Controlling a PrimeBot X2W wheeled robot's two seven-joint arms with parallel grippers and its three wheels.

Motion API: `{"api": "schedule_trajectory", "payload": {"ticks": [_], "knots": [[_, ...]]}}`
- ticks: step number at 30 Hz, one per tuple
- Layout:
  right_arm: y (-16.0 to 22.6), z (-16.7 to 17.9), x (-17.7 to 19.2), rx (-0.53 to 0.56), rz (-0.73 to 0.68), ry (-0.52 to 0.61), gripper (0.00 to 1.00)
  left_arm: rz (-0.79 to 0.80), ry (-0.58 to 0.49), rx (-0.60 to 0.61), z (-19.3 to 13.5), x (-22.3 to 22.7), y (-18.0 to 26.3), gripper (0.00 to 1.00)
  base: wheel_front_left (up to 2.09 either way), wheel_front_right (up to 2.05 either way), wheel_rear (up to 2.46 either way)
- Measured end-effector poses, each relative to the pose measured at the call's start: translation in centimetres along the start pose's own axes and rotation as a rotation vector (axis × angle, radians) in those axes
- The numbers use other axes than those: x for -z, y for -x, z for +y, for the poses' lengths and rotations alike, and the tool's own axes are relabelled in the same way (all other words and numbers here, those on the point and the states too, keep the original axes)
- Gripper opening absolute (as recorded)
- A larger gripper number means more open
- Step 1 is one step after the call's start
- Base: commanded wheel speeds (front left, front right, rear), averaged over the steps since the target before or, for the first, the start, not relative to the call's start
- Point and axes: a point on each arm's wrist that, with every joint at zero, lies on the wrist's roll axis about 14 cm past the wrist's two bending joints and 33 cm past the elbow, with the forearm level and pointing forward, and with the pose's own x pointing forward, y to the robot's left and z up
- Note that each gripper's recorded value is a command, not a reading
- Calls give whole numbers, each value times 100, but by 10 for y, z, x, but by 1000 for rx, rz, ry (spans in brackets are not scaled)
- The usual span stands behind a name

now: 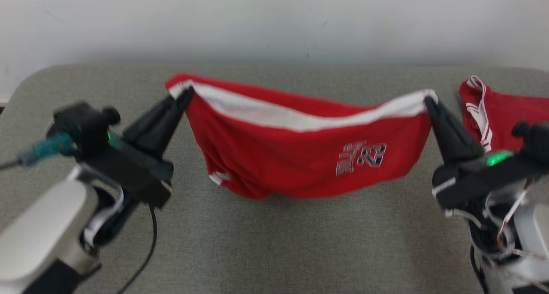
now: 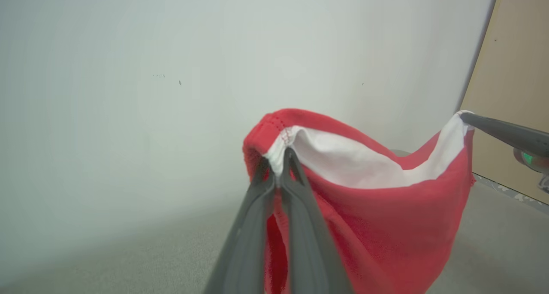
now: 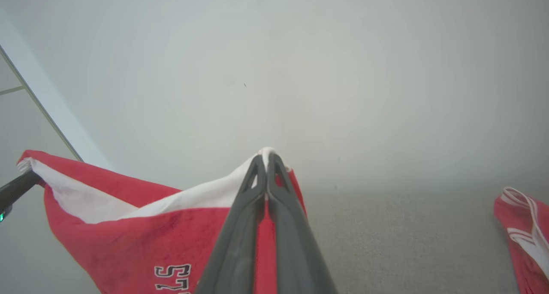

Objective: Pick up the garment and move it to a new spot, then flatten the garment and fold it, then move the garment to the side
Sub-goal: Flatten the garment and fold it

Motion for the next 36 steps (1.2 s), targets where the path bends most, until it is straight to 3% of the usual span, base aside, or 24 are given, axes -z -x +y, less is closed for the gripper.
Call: {"api": "schedule_trajectory", "payload": {"ticks": [7,11,16,27,36], "knots": [[-93,-11,-69,-26,-126,-55,0,5,-57,81,27,-56,-77,0,0,0,0],[-150,-22,-117,-25,-220,-88,0,-44,1,80,53,-89,-123,0,0,0,0],[-193,-34,-149,-3,-273,-67,0,-66,40,91,71,-107,-156,0,0,0,0],[-243,-66,-166,71,-296,11,0,-126,93,125,89,-112,-206,0,0,0,0],[-252,-84,-133,91,-260,22,0,-101,180,157,86,-64,-220,0,0,0,0]]}}
